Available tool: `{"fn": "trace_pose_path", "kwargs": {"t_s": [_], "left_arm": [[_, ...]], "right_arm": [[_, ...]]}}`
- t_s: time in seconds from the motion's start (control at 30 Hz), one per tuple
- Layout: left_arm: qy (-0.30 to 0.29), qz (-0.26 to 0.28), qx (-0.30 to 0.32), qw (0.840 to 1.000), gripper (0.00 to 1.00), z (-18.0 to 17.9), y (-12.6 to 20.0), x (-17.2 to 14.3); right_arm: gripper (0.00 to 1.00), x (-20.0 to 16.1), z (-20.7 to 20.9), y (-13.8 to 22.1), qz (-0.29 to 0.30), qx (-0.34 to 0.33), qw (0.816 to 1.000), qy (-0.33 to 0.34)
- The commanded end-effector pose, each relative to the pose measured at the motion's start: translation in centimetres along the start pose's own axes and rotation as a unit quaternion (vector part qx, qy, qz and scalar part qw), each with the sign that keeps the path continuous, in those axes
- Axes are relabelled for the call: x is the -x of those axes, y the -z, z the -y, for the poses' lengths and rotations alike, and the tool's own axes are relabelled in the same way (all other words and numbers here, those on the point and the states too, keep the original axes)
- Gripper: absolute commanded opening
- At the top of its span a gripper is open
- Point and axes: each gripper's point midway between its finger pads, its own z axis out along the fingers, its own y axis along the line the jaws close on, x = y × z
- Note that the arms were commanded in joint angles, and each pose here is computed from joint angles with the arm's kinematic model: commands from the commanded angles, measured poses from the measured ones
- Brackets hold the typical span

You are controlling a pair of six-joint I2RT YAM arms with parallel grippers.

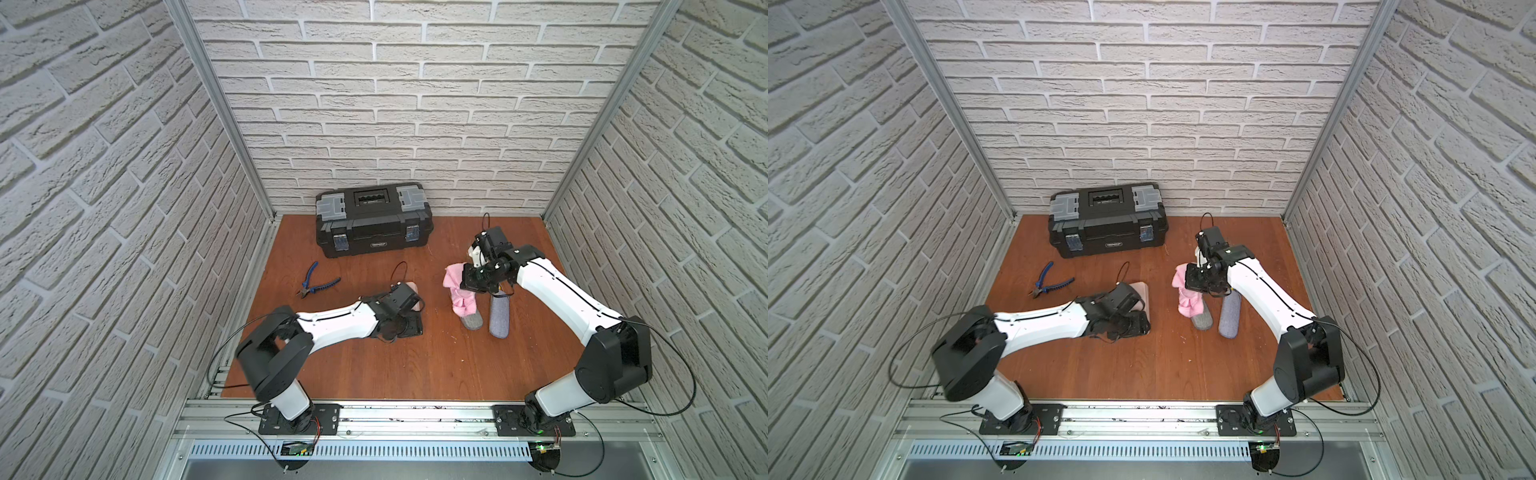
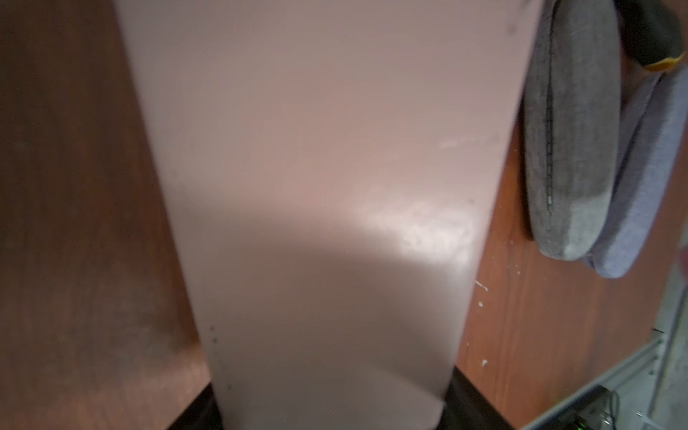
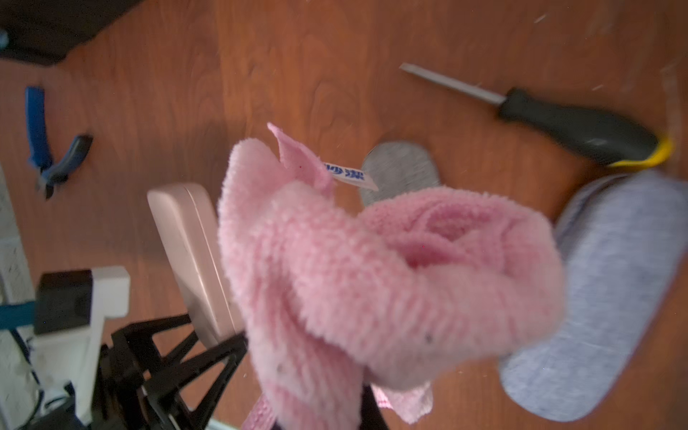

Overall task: Wipe the eyeglass case
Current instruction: Place the eyeglass case at the center of the board, then place the cleaning item at the center of the board.

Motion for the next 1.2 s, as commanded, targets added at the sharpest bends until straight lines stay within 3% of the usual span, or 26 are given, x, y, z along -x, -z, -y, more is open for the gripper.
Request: {"fn": "trace_pose_path", "kwargs": {"t_s": [0.0, 0.27, 0.5, 0.7, 0.87, 0.93, 1.07, 1.17], "left_arm": [[-0.022, -0.035, 0.048, 0.998, 0.26, 0.0, -0.7, -1.0], [-0.023, -0.083, 0.041, 0.995, 0.34, 0.7, -2.3, -2.1], [-0.032, -0.099, 0.024, 0.994, 0.72, 1.3, -2.9, -2.2], [-0.051, -0.07, 0.0, 0.996, 0.98, 2.5, -2.1, -0.7], [-0.059, -0.041, -0.023, 0.997, 0.98, 3.7, -1.0, 0.7], [-0.063, -0.032, -0.033, 0.997, 0.98, 4.2, -0.3, 1.1], [-0.077, -0.002, -0.048, 0.996, 0.98, 4.9, 1.8, 2.0], [-0.099, 0.021, -0.028, 0.995, 0.98, 4.3, 3.7, 2.7]], "right_arm": [[0.02, 2.9, 2.2, 0.7, 0.041, -0.058, 0.997, -0.016], [0.02, 7.3, 7.4, 2.5, 0.099, -0.141, 0.983, -0.058], [0.02, 9.5, 14.8, 3.3, 0.12, -0.267, 0.952, -0.087], [0.02, 9.3, 19.3, 2.1, 0.099, -0.312, 0.938, -0.115], [0.04, 9.0, 21.9, -0.8, 0.06, -0.314, 0.938, -0.137], [0.09, 8.8, 22.3, -1.9, 0.034, -0.305, 0.941, -0.144], [0.42, 8.4, 22.9, -2.3, 0.016, -0.317, 0.939, -0.133], [0.57, 8.3, 22.9, -1.6, 0.012, -0.327, 0.937, -0.122]]}}
